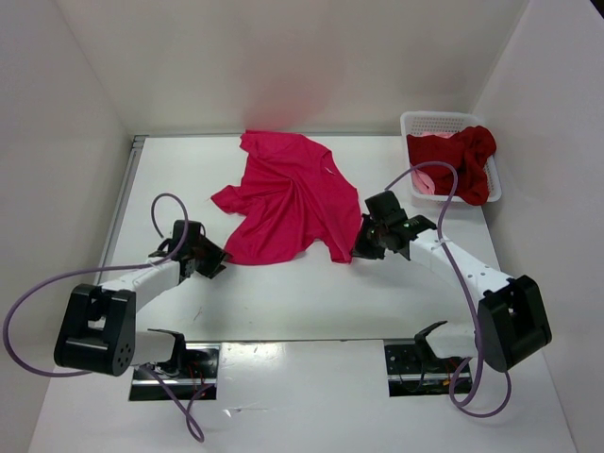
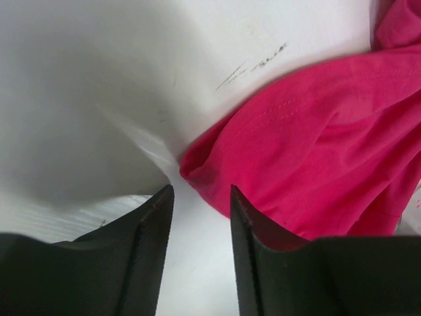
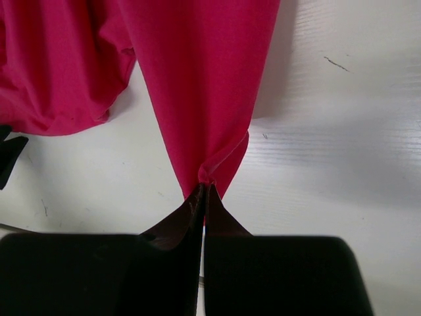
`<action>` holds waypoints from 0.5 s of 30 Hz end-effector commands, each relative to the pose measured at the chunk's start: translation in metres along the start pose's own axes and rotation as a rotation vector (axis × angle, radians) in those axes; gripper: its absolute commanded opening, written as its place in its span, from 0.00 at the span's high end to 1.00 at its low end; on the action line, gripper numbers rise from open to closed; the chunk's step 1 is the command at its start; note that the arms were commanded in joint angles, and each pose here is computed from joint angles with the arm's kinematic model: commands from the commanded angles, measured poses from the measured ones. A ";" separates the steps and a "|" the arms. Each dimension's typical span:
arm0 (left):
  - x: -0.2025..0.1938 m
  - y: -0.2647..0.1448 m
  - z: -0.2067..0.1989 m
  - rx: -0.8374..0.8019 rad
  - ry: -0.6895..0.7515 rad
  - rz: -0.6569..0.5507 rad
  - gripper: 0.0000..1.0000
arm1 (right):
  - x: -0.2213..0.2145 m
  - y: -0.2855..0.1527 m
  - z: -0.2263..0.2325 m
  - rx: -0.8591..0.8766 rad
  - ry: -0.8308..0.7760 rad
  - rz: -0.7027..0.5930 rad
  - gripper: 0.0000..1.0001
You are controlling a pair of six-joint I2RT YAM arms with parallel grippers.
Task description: Fold and stack the t-shirts
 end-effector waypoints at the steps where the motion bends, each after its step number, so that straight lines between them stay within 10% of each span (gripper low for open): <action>1: 0.008 0.006 -0.008 -0.021 -0.036 -0.066 0.54 | 0.015 -0.012 0.017 0.077 0.003 -0.067 1.00; 15: 0.036 -0.015 -0.059 -0.094 0.058 -0.152 0.99 | 0.043 -0.046 0.029 0.053 -0.030 -0.183 1.00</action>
Point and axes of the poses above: each gripper's point midway between its finger pads, its own y axis out along the fingers, its own z axis along the line the jaws close on, x = y × z, the point moved 5 cm from there along -y, back along the fingers, and after that the axes turned 1 degree about -y, right-handed, at the moved point
